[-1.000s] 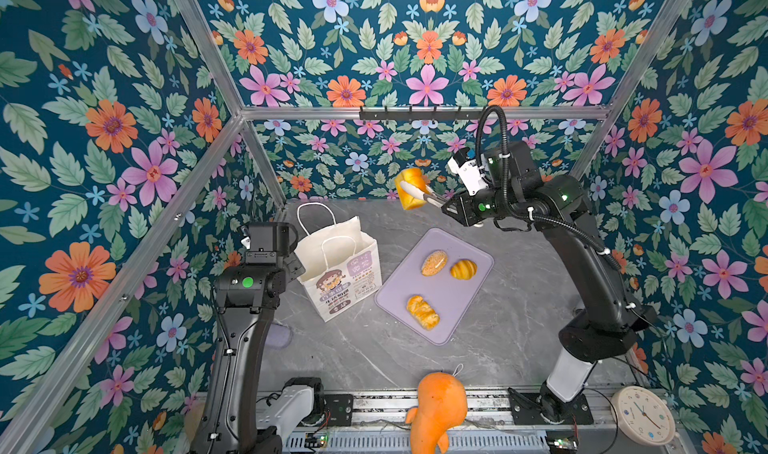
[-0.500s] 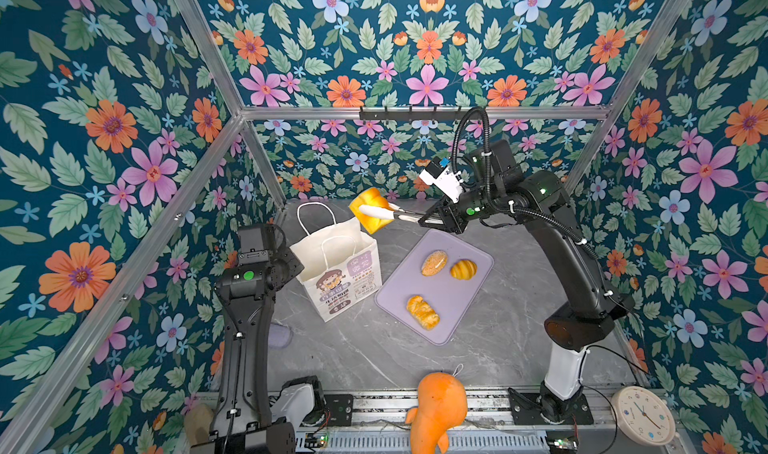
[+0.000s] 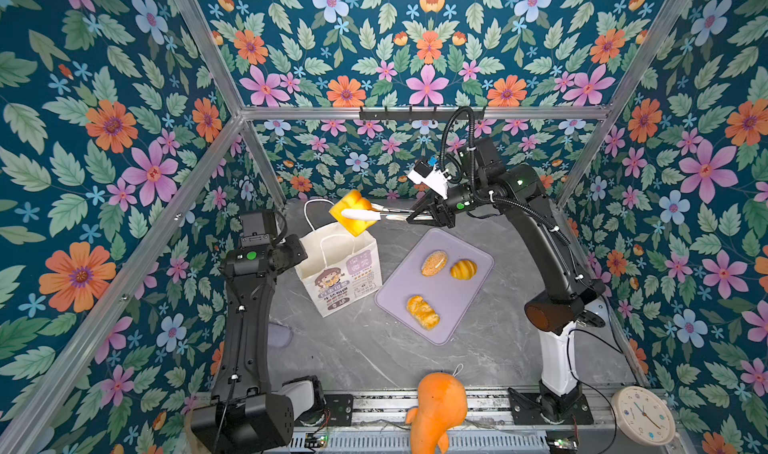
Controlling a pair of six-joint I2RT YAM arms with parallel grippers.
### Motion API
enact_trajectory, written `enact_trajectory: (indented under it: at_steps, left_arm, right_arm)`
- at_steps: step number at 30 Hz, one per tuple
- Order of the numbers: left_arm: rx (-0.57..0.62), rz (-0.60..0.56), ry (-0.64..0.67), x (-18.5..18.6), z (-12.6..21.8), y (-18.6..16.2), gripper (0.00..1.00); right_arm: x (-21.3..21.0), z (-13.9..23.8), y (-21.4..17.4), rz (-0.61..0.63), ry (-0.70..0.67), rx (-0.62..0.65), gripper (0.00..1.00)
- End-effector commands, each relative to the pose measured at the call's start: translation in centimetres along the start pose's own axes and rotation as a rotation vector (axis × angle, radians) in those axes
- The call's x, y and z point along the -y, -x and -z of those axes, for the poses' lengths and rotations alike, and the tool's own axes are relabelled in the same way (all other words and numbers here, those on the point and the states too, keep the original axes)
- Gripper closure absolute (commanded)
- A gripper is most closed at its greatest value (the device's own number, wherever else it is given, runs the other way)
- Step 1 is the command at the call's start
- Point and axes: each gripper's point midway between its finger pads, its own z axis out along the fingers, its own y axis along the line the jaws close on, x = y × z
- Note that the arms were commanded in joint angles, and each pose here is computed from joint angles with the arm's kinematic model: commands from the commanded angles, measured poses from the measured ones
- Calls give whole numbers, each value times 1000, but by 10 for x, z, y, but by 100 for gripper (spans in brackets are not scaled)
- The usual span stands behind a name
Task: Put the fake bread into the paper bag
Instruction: 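Carry the roll over the bag with the right gripper while the left holds the bag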
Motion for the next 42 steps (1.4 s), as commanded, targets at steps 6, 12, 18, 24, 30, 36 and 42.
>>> enact_trajectory:
  at_steps: [6,12,18,24,30,36,42]
  left_arm:
    - [39,-138,-33,15,-4,35,86]
    - [28,-154,-121,33,-10,45,82]
    - [-8,-45,33,7,-1,36,55]
    - [-84,-37,67,-1,4,1,51]
    - [-125,-57,35,1,-5,-14,51]
    - [-102,-94,9,7,-7,-4,62]
    - [-102,-145,-20,14,-17,3,80]
  right_arm:
    - [6,-12,7,101,39,46,70]
    - [19,-22,0,160,18,24,70]
    - [22,-26,-4,175,23,15,70]
    - [31,-30,-9,180,19,6,70]
    - [34,-34,-10,195,21,6,70]
    - [32,-38,-16,227,52,1,69]
    - [37,-43,-20,227,50,-9,69]
